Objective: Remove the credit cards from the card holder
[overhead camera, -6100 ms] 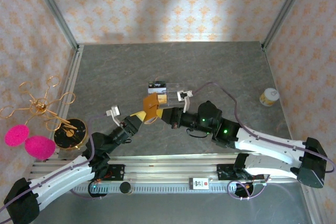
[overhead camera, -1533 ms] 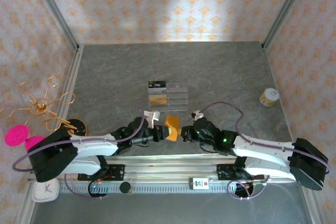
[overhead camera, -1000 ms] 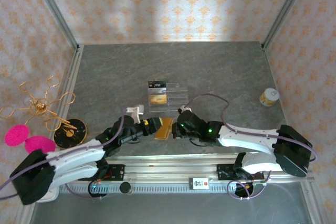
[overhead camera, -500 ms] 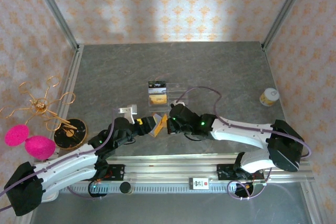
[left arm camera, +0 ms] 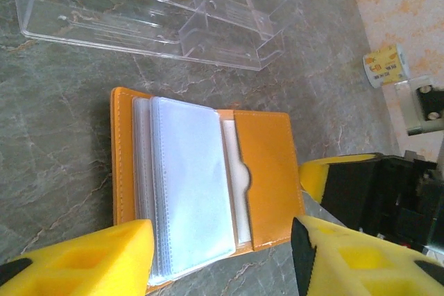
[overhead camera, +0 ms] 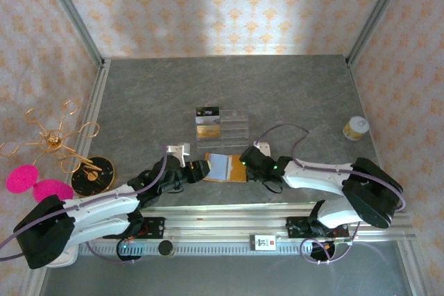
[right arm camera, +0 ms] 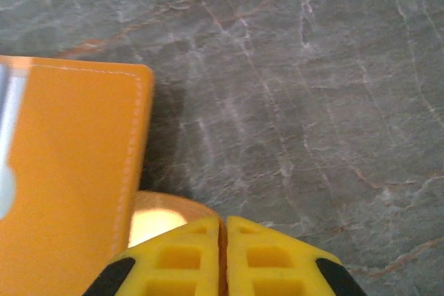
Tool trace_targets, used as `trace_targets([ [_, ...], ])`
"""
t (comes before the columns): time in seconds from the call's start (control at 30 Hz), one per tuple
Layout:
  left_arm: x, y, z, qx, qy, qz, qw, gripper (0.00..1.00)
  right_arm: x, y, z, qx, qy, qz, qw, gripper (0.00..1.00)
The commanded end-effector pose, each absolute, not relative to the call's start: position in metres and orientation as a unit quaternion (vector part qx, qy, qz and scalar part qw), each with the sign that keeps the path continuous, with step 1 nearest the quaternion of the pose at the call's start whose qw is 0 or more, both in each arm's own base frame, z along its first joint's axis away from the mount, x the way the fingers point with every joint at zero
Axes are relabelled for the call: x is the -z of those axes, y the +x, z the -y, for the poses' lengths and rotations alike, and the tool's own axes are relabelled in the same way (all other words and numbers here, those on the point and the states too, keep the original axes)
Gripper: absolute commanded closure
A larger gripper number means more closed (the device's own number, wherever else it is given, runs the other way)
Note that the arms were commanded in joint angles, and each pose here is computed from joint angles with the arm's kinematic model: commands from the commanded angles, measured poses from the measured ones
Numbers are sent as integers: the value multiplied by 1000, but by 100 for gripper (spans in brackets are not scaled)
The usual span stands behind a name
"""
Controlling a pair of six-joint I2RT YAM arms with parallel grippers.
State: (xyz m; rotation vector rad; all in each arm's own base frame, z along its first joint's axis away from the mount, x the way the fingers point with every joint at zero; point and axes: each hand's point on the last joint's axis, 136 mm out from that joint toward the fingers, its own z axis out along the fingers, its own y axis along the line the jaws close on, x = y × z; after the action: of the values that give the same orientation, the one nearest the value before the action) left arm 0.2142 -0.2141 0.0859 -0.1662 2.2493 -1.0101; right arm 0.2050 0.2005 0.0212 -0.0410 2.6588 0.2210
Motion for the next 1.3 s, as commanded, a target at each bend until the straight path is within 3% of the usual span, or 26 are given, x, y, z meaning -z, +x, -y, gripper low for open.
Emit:
trace_targets([
  [0.0,-98,218,218,397,-56,-848,347,45,-17,211,-188,-56,8,-966,254,82],
  [0.1,-98,219,215,392,-57,-848,351,45,-28,212,-188,-66,14,-962,264,64],
  [0.2,-98,218,215,392,-55,-848,352,44,-55,214,-187,-90,26,-953,288,56],
  [0.43,-100,218,218,397,-48,-845,355,44,-129,215,-205,-190,4,-922,337,51],
  [0.57,-100,218,222,403,-41,-844,351,47,-164,205,-256,-287,-72,-896,331,59],
  [0.63,-99,219,222,399,-42,-847,349,50,-173,203,-280,-317,-92,-889,318,68],
  [0.77,-96,219,218,392,-51,-849,351,50,-142,210,-300,-314,-83,-904,277,83],
  [1.0,-86,221,207,371,-53,-855,357,44,-41,209,-260,-219,-32,-952,214,91],
  [1.27,-65,232,204,345,-59,-868,352,39,1,199,-231,-170,-20,-965,199,95],
])
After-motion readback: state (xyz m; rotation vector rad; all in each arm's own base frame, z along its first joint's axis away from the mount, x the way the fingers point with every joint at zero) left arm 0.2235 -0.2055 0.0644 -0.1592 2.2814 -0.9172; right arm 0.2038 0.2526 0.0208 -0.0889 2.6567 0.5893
